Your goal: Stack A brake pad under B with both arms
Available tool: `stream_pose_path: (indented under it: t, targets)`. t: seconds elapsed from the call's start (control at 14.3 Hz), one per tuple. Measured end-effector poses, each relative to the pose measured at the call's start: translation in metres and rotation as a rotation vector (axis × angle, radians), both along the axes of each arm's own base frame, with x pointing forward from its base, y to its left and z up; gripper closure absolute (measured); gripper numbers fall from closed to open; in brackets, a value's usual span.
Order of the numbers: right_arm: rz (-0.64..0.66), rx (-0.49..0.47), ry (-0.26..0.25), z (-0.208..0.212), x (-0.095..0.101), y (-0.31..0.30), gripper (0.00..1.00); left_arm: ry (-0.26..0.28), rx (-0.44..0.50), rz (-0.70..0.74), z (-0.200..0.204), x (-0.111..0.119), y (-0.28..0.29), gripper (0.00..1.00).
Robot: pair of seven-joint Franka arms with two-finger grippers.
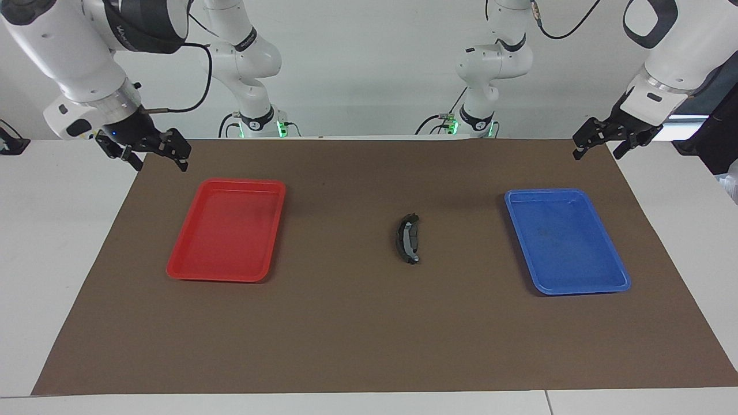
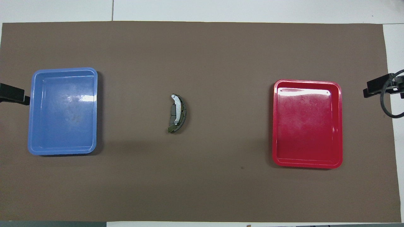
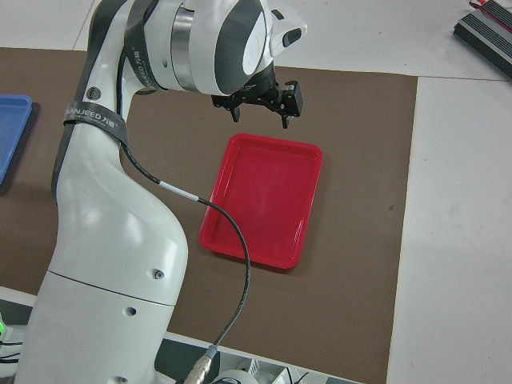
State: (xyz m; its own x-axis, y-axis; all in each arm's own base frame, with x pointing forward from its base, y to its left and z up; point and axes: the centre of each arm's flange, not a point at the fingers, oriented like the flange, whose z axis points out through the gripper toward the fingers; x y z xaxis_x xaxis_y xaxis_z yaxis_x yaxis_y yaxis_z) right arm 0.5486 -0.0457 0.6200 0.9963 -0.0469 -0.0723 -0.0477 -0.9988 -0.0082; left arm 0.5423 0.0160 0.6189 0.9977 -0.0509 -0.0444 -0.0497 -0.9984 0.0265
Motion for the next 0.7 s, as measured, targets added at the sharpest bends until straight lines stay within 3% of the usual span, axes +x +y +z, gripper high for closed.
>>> stream_pose_path:
  t: [0.21, 0.7]
  targets:
    - [0.008, 0.001, 0.006, 0.01, -0.009, 0.009, 0.0, 0.0, 0.0, 0.0, 0.0, 0.0, 0.0, 0.0]
    - [0.015, -0.012, 0.005, -0.005, -0.003, 0.012, 0.0, 0.001, 0.0, 0.0, 0.0, 0.0, 0.0, 0.0]
